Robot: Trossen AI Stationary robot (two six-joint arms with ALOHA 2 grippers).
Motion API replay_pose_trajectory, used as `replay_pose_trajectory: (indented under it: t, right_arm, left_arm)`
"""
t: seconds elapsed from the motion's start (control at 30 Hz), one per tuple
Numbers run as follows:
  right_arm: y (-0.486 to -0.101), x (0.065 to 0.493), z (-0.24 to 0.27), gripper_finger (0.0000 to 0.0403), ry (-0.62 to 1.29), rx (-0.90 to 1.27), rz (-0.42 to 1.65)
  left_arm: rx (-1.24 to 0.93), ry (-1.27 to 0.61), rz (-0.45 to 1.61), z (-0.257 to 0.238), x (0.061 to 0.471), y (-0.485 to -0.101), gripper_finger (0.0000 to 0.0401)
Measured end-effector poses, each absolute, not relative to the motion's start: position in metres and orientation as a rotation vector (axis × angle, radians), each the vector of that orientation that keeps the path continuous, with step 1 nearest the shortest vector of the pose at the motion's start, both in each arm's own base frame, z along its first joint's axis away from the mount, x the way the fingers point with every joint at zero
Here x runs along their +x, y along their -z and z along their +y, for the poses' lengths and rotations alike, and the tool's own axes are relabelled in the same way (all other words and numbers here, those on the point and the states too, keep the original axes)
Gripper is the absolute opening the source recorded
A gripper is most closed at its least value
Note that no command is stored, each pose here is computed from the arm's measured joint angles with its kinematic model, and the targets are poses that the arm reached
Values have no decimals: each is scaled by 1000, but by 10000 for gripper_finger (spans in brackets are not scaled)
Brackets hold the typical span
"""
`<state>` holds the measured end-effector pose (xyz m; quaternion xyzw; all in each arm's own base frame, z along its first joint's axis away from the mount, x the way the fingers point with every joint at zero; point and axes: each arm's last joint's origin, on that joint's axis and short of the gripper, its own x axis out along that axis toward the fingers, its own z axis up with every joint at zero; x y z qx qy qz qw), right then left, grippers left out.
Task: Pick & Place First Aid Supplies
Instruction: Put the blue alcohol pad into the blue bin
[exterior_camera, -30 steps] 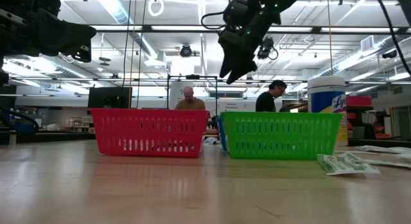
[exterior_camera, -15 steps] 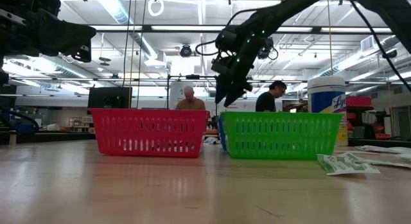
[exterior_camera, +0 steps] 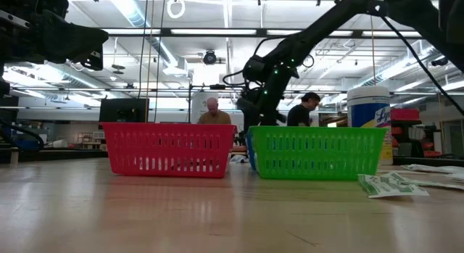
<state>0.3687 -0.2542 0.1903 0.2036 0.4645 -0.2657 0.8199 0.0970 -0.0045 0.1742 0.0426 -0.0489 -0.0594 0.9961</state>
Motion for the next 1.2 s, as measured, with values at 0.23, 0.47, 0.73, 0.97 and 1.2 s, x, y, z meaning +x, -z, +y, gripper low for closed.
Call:
replay_pose_trajectory:
  t: [0.23,0.47,0.73,0.97,1.2]
  right_arm:
    - [-188,361,-267,262,549,515,966]
    - [-182,358,-273,262,517,650,938]
    - [-175,359,-269,262,545,543,1012]
    - [-173,366,-260,262,465,383,1052]
    - [-160,362,-254,262,453,379,1080]
  left_arm:
    - [85,119,-98,-5,97,-174,25]
    - [85,119,-98,-5,97,-174,25]
    - [85,120,-98,-5,97,-174,25]
    - [85,119,-98,-5,97,-174,25]
    - [85,119,-98,-4,97,-174,25]
